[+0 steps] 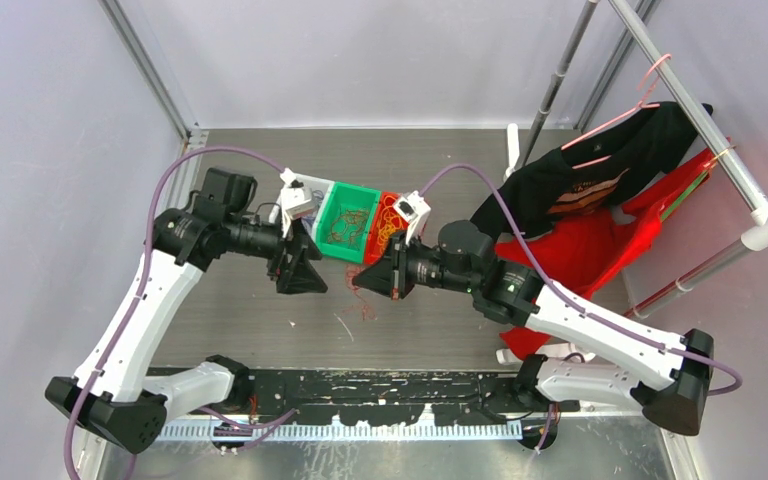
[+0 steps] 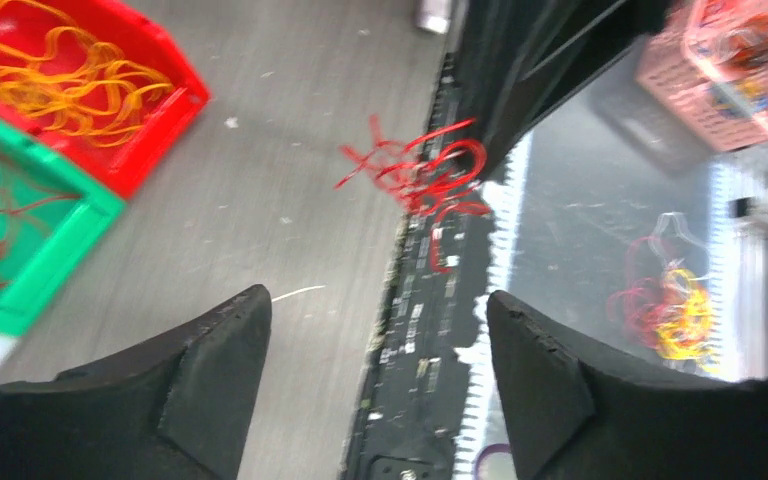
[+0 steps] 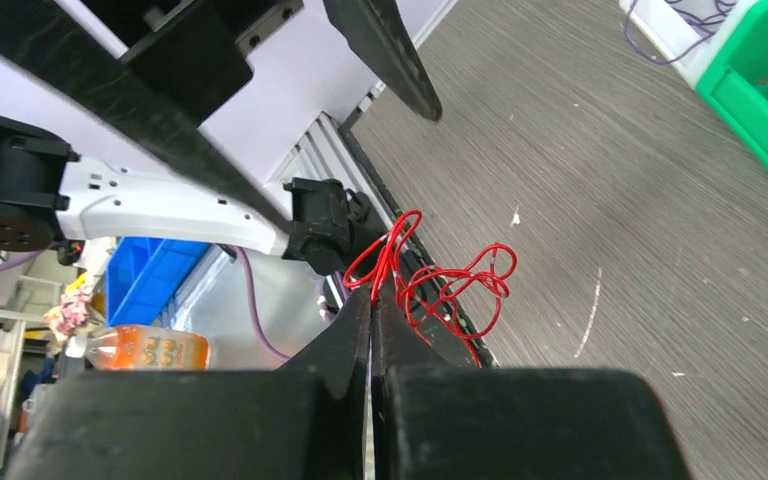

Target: Untangle the cables

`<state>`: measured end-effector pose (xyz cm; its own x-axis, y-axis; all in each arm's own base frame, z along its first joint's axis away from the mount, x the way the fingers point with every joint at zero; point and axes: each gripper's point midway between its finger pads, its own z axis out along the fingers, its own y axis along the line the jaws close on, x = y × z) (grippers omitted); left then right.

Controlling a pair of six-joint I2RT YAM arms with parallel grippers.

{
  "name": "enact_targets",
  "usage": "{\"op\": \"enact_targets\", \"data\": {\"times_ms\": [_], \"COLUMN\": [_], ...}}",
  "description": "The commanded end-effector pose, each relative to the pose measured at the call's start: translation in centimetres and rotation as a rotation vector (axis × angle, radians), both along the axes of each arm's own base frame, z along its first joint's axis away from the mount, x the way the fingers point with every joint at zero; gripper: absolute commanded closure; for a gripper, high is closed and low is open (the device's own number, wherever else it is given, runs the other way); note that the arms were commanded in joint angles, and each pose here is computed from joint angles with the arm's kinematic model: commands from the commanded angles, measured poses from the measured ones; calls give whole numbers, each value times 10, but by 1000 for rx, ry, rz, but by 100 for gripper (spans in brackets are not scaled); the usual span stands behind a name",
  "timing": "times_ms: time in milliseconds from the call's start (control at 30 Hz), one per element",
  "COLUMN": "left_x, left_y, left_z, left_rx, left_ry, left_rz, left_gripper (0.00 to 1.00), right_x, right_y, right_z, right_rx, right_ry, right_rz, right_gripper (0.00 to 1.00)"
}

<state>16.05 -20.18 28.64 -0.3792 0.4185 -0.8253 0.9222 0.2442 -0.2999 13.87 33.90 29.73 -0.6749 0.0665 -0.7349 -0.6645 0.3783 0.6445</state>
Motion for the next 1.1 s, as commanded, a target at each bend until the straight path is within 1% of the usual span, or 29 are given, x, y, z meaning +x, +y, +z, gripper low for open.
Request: {"op": "enact_targets", "data": {"times_ms": [0,133,200,233,267,433,500,533,833,1067], "left_x": [-26,-23,-22,-21,-19,-11,-4,0,23,49], "left_y": [-16,-19,-21,-22,-22,-20,-18,-17,0,13], "left_z": [23,19,18,16,15,4,1,1,1,2], "left_rx": [-171,-188,-196,-199,-200,-164,-138,-125,-1,94], "left_ry": [118,145,155,165,167,145,118,103,-34,-161], "left_rz": [-112,-108,-108,-102,-91,-49,-15,5,104,165], "left_gripper": [17,18,23,28,34,81,96,100,100,100], "right_x": [0,-5,-5,-6,-6,-4,-4,-4,10,23], "right_y": [20,32,36,38,39,37,35,34,0,-22], "right_z": [44,50,55,57,57,58,59,57,41,19], "right_rx": [146,193,220,229,235,241,243,238,125,-20], "right_ry": [-32,-3,10,14,17,16,17,19,-21,-61], "right_rz": [56,109,121,127,128,112,106,103,-17,-109], "right_gripper": [99,99,99,99,99,99,99,99,99,99]}}
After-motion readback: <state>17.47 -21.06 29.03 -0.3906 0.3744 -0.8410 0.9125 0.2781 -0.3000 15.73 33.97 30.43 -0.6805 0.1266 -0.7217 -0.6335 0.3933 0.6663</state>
